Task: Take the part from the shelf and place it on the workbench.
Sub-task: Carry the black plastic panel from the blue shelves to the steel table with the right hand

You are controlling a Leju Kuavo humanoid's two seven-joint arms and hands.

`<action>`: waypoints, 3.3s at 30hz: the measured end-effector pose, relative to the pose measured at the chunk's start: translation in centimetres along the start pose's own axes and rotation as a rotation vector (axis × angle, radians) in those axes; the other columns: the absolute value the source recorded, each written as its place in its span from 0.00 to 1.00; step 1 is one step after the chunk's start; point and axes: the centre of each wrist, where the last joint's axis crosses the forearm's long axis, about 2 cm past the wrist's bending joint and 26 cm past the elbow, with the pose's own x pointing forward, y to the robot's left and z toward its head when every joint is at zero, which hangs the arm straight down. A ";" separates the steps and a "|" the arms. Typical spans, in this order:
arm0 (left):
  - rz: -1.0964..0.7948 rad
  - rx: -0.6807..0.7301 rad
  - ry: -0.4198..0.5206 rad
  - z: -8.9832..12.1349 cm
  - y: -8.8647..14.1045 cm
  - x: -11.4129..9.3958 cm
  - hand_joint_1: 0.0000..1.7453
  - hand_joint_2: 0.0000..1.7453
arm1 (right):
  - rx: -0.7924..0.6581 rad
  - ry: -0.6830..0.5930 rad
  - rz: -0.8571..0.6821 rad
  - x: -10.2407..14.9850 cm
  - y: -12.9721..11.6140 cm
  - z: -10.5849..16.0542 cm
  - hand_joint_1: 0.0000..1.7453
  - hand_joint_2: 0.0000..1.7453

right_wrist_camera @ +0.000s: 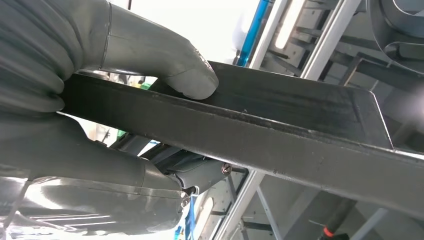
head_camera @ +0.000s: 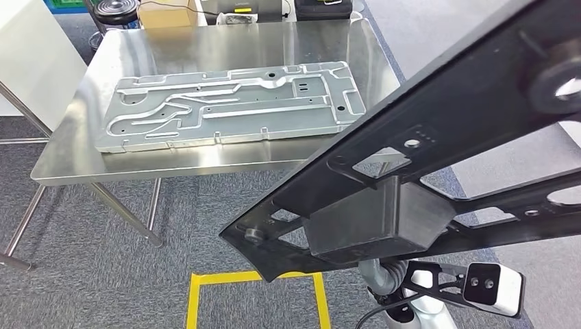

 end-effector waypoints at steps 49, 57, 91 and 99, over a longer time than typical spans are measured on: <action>0.000 -0.018 0.007 0.1 -0.5 0.0 0.00 1.00 | -0.014 0.018 0.006 -0.3 -0.6 0.1 1.00 1.00; -0.002 -0.017 0.012 0.2 -0.4 -0.3 0.00 1.00 | -0.024 0.026 0.000 -0.4 -0.4 0.5 1.00 1.00; 0.009 -0.034 0.005 0.2 -0.6 -0.4 0.00 1.00 | -0.036 0.087 0.070 -0.8 -0.4 1.2 1.00 1.00; 0.011 -0.036 0.004 0.2 -0.7 -0.3 0.00 1.00 | -0.041 0.092 0.063 -0.8 -0.6 1.3 1.00 1.00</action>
